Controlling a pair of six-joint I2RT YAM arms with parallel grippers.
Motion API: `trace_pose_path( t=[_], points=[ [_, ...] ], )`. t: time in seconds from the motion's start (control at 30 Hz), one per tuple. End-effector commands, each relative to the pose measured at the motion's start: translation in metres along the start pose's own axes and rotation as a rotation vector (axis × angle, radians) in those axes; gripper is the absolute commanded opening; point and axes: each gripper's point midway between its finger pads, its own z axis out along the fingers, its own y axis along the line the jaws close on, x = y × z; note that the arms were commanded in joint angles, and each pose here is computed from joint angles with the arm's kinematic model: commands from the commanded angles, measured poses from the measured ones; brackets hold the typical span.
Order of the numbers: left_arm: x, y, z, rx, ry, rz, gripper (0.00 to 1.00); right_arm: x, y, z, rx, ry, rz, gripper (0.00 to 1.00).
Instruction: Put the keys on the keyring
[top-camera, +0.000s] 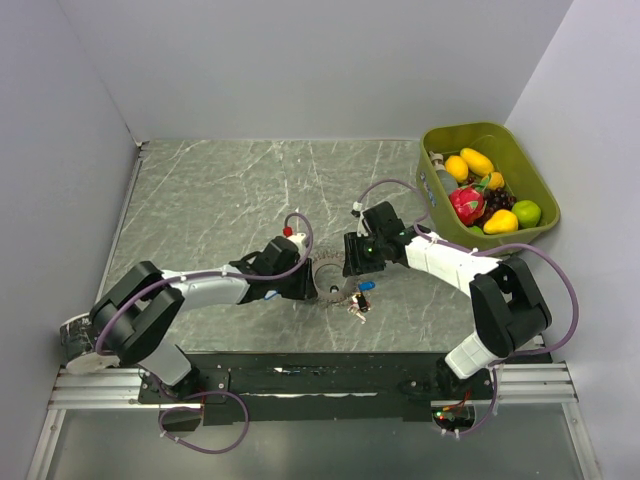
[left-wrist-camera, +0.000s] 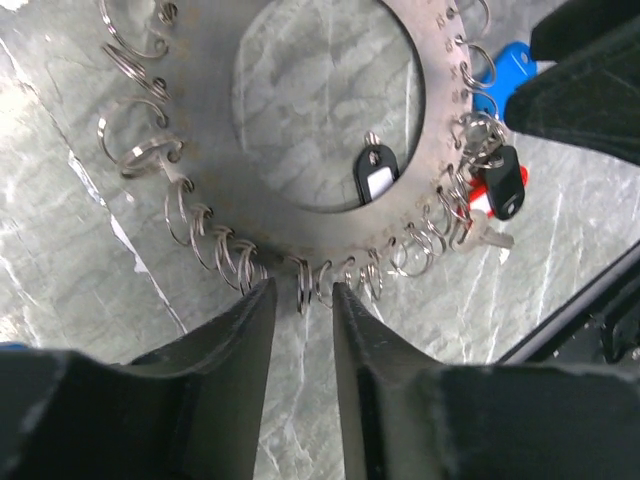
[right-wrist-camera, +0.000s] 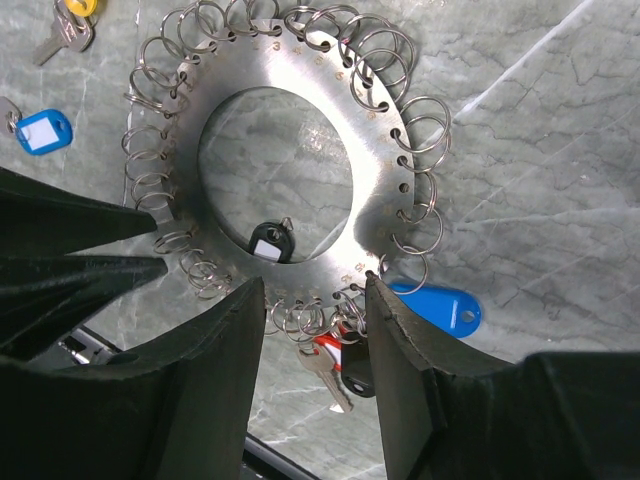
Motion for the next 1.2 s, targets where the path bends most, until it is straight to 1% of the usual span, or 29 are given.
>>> trace_pose_path(
  t=[0.0, 0.1, 0.2, 0.27, 0.33, 0.53, 0.6, 0.67, 0.7, 0.83, 0.87, 0.9, 0.93, 1.03, 1.07, 1.13, 1.17],
  points=[
    [-0.012, -0.005, 0.006, -0.004, -0.029, 0.027, 0.34, -0.004, 0.000, 0.000, 0.009, -0.020, -0.016, 0.52],
    [-0.010, -0.007, 0.009, 0.010, -0.024, 0.032, 0.27, -0.003, 0.000, -0.001, 0.012, -0.019, -0.019, 0.52],
    [-0.010, -0.010, 0.012, 0.025, -0.021, 0.040, 0.23, -0.004, -0.001, -0.002, 0.015, -0.022, -0.018, 0.52],
    [-0.009, -0.012, 0.013, 0.029, -0.015, 0.046, 0.15, -0.004, 0.000, -0.003, 0.017, -0.024, -0.019, 0.52],
    [-0.009, -0.011, 0.014, 0.020, -0.014, 0.047, 0.01, -0.005, 0.000, -0.005, 0.018, -0.029, -0.022, 0.52],
    [-0.024, -0.019, 0.005, 0.021, -0.046, 0.098, 0.01, -0.013, 0.004, -0.016, 0.006, -0.075, -0.041, 0.52],
    [-0.031, -0.026, -0.002, 0.040, -0.062, 0.141, 0.01, -0.018, 0.009, -0.023, -0.015, -0.108, -0.067, 0.53],
    [-0.043, -0.033, -0.011, 0.052, -0.095, 0.185, 0.01, -0.023, 0.014, -0.030, -0.038, -0.147, -0.087, 0.58],
    [-0.047, -0.036, -0.015, 0.059, -0.111, 0.199, 0.01, -0.028, 0.018, -0.038, -0.052, -0.182, -0.104, 0.63],
    [-0.065, -0.052, -0.034, 0.089, -0.155, 0.264, 0.01, -0.039, 0.031, -0.060, -0.105, -0.280, -0.164, 0.73],
    [-0.069, -0.058, -0.041, 0.110, -0.170, 0.296, 0.01, -0.043, 0.033, -0.066, -0.109, -0.303, -0.179, 0.76],
    [-0.072, -0.061, -0.044, 0.118, -0.176, 0.309, 0.01, -0.048, 0.038, -0.076, -0.122, -0.346, -0.198, 0.83],
    [-0.078, -0.066, -0.049, 0.132, -0.192, 0.326, 0.01, -0.049, 0.040, -0.081, -0.131, -0.366, -0.212, 0.86],
    [-0.085, -0.078, -0.063, 0.170, -0.210, 0.395, 0.01, -0.053, 0.049, -0.101, -0.172, -0.453, -0.259, 0.91],
    [-0.087, -0.082, -0.068, 0.188, -0.217, 0.451, 0.01, -0.053, 0.052, -0.106, -0.188, -0.472, -0.277, 0.92],
    [-0.083, -0.093, -0.076, 0.248, -0.204, 0.518, 0.01, -0.055, 0.064, -0.123, -0.249, -0.536, -0.321, 0.94],
    [-0.085, -0.096, -0.081, 0.262, -0.218, 0.561, 0.01, -0.055, 0.068, -0.127, -0.269, -0.556, -0.340, 0.94]
  ],
)
